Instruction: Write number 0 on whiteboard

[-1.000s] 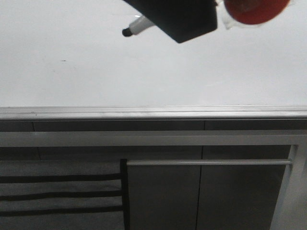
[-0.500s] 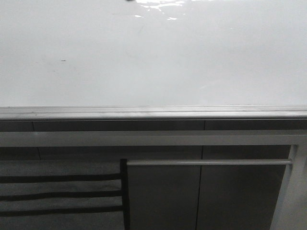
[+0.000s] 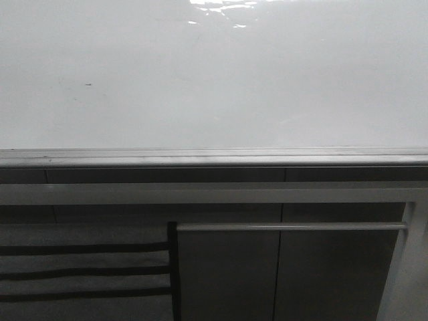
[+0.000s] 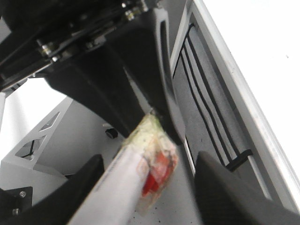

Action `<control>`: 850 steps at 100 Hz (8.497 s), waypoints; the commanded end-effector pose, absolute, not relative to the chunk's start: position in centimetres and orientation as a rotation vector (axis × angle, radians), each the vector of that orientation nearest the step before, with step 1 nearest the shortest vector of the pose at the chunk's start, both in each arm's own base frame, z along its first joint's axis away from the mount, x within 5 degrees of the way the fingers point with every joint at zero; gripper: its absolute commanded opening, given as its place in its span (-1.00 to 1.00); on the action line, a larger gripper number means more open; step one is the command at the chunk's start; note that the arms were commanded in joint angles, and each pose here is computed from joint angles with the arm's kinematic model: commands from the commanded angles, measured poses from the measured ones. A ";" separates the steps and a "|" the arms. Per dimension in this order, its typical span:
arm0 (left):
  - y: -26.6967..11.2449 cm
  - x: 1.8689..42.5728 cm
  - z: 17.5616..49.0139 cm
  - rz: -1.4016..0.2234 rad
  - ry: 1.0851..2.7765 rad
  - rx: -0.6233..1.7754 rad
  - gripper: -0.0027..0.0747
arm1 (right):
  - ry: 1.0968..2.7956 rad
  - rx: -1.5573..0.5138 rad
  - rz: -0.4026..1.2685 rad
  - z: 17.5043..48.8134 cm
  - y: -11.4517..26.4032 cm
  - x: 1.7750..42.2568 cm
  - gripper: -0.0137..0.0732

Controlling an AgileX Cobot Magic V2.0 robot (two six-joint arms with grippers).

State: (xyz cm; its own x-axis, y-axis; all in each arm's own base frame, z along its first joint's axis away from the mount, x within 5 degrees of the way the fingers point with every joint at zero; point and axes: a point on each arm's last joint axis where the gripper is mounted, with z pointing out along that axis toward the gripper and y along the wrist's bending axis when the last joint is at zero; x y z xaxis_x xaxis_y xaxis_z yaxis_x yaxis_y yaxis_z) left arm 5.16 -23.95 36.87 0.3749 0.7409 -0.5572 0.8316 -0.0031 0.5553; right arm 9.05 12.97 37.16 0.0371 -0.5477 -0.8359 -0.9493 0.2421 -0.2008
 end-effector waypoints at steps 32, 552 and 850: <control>-25.0 4.9 37.7 -0.179 1.323 1.738 -0.98 | 1.538 -1.282 0.570 39.1 13.0 9.5 0.14; 0.1 6.7 39.7 -0.449 1.427 0.583 -0.77 | 1.863 -0.386 0.010 33.3 5.2 28.7 -0.79; -1.0 5.8 39.0 -0.648 1.508 0.640 -0.77 | 1.586 -0.724 0.217 48.6 6.3 13.1 -0.80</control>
